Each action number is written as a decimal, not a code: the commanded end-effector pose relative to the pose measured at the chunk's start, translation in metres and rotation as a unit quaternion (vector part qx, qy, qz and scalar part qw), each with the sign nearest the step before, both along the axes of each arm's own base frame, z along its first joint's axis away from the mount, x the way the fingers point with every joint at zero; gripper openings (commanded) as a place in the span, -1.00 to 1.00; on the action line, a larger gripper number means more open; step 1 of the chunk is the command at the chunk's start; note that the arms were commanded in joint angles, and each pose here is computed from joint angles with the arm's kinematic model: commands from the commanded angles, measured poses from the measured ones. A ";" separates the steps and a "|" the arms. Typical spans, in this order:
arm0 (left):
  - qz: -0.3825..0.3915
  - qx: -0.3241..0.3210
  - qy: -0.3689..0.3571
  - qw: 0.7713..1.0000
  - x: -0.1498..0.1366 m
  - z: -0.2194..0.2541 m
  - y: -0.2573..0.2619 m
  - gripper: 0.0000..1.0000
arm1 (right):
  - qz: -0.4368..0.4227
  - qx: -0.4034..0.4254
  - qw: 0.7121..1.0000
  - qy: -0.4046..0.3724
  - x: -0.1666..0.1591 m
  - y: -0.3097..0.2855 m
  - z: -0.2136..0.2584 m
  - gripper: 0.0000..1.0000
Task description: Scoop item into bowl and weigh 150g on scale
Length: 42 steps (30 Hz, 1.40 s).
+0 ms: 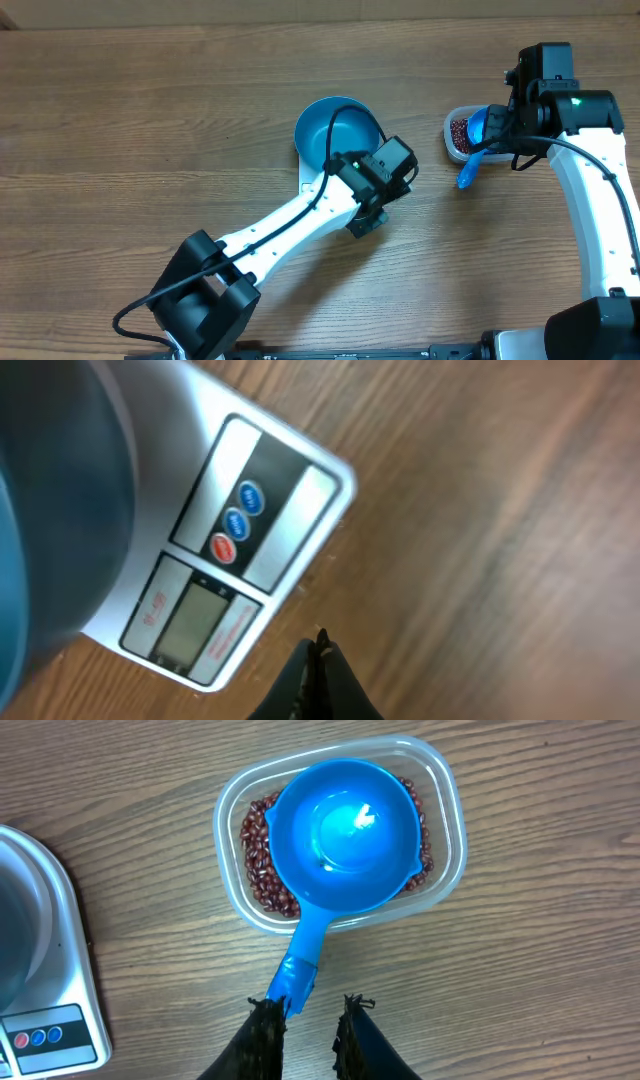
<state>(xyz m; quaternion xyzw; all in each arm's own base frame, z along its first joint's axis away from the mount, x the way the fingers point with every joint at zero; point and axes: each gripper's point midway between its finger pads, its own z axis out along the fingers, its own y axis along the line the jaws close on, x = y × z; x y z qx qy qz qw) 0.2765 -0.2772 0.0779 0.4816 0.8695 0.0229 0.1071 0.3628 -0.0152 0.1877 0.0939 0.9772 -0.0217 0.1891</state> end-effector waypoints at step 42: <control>0.048 -0.009 -0.065 0.997 0.046 -0.077 0.021 -0.91 | -0.003 -0.001 1.000 -0.008 0.003 -0.001 0.002 -0.46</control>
